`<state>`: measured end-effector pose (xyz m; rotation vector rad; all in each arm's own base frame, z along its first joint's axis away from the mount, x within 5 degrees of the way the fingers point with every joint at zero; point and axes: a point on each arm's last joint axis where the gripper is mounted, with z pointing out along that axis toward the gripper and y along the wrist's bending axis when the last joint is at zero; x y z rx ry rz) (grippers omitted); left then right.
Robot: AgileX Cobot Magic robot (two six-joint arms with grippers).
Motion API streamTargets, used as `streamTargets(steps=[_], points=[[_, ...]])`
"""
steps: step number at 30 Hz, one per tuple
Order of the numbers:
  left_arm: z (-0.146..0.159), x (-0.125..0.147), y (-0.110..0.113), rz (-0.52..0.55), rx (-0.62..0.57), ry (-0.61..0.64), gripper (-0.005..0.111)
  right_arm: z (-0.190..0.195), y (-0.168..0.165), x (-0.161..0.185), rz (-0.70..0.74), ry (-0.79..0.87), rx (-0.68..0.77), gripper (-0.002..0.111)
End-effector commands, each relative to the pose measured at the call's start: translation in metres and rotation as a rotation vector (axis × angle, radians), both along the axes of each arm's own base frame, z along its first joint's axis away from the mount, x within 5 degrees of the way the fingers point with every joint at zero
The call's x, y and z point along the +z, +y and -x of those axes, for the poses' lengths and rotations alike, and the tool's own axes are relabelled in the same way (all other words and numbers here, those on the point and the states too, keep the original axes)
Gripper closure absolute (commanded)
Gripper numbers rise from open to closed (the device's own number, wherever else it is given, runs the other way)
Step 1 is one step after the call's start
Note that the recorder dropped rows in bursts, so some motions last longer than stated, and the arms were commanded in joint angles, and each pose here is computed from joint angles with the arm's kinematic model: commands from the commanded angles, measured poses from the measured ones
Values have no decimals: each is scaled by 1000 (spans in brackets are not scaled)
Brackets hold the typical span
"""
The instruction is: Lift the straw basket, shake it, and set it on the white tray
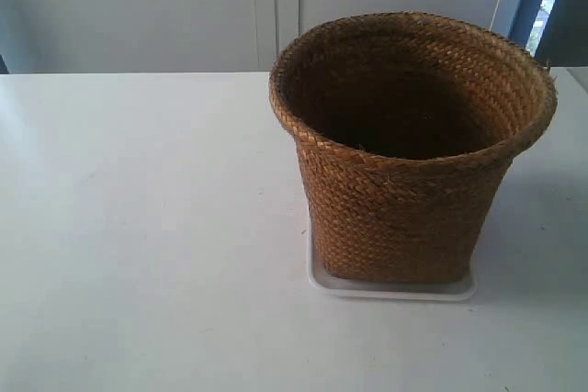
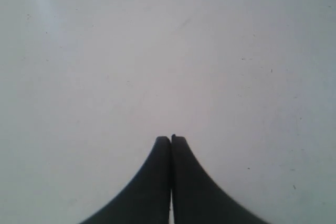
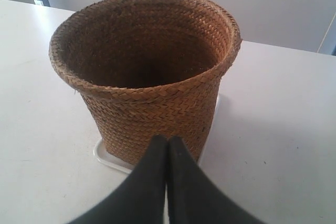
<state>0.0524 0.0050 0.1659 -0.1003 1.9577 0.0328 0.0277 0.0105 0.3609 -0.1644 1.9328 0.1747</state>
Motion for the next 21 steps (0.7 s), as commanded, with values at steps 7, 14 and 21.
streamTargets(steps=[7, 14, 21], points=[[0, -1, -5, 3, -60, 1, 107, 1, 0, -1, 9, -2, 3, 108], [0, -1, -6, 29, -60, -3, 107, 1, 0, -1, 9, -2, 3, 108], [0, -1, -6, 29, -60, -3, 107, 1, 0, -1, 9, -2, 3, 108]])
